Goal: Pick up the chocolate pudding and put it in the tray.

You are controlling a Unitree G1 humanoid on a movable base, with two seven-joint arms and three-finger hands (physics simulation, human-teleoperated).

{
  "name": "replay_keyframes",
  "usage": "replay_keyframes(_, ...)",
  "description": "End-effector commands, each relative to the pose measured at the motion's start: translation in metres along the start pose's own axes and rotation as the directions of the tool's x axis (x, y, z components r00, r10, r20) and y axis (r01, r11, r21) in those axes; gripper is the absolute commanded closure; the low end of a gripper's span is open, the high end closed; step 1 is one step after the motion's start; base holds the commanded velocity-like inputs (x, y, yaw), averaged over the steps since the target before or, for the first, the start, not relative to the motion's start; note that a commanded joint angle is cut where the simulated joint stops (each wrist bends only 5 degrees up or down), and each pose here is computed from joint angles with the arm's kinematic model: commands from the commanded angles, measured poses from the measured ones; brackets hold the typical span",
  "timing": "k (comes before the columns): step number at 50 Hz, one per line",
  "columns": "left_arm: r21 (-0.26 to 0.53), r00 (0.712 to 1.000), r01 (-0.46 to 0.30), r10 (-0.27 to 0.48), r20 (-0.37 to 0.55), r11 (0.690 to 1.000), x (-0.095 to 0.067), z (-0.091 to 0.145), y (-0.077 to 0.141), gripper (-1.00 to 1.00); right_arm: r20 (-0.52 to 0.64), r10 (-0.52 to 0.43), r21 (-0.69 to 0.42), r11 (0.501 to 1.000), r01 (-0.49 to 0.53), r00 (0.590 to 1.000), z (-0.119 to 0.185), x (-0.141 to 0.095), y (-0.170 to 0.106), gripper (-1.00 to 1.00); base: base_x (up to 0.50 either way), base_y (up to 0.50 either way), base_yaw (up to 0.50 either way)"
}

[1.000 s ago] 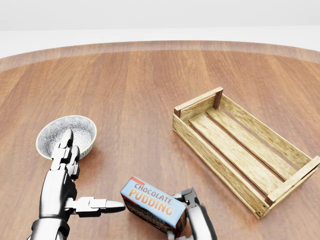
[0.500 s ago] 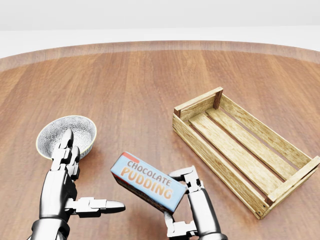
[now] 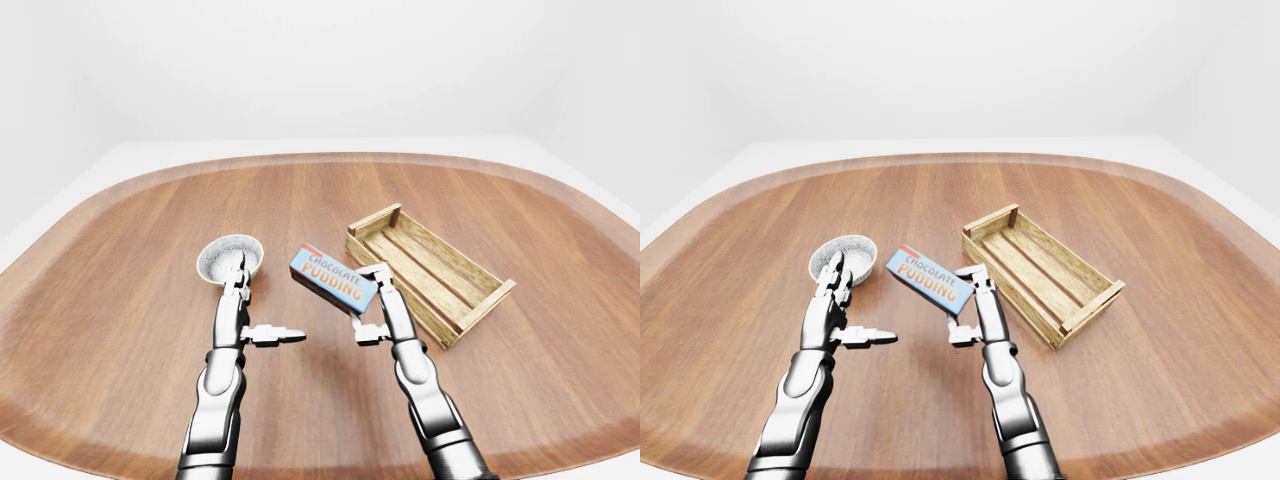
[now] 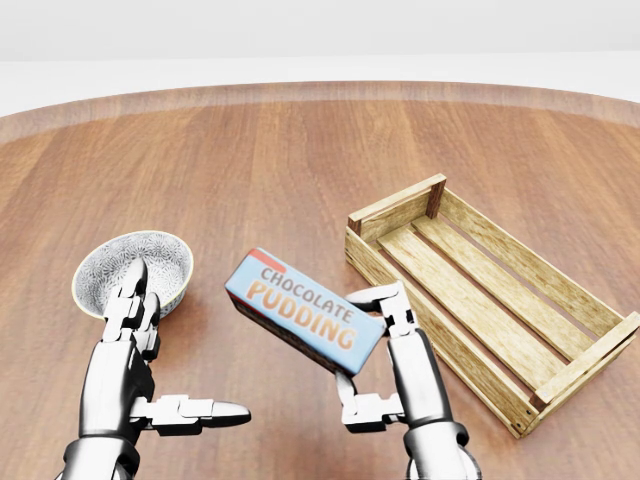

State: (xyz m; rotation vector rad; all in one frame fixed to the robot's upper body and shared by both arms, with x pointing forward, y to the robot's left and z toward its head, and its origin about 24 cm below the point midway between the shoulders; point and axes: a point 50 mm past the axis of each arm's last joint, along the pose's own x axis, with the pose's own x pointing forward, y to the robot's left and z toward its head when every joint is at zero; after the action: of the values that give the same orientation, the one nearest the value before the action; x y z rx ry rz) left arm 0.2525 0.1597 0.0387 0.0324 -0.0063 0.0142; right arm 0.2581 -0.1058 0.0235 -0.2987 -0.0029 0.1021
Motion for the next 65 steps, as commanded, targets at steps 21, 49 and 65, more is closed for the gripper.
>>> replay_keyframes(21,-0.023,1.000,0.009,-0.009,-0.007,1.000,0.000,0.001,0.000,-1.00,-0.109,-0.108,-0.129,0.987,0.094,0.988,0.007,0.091,-0.024,1.00,0.00,0.00,0.00)
replay_keyframes(49,-0.021,1.000,0.017,-0.017,-0.008,1.000,0.000,0.001,-0.001,-1.00,-0.091,-0.164,-0.190,0.971,0.145,0.982,0.053,0.134,-0.042,1.00,0.00,0.00,0.00)
replay_keyframes(65,-0.022,1.000,0.018,-0.018,-0.008,1.000,0.000,0.001,-0.001,-1.00,-0.047,-0.188,-0.212,0.962,0.174,0.981,0.075,0.144,-0.052,1.00,0.00,0.00,0.00)
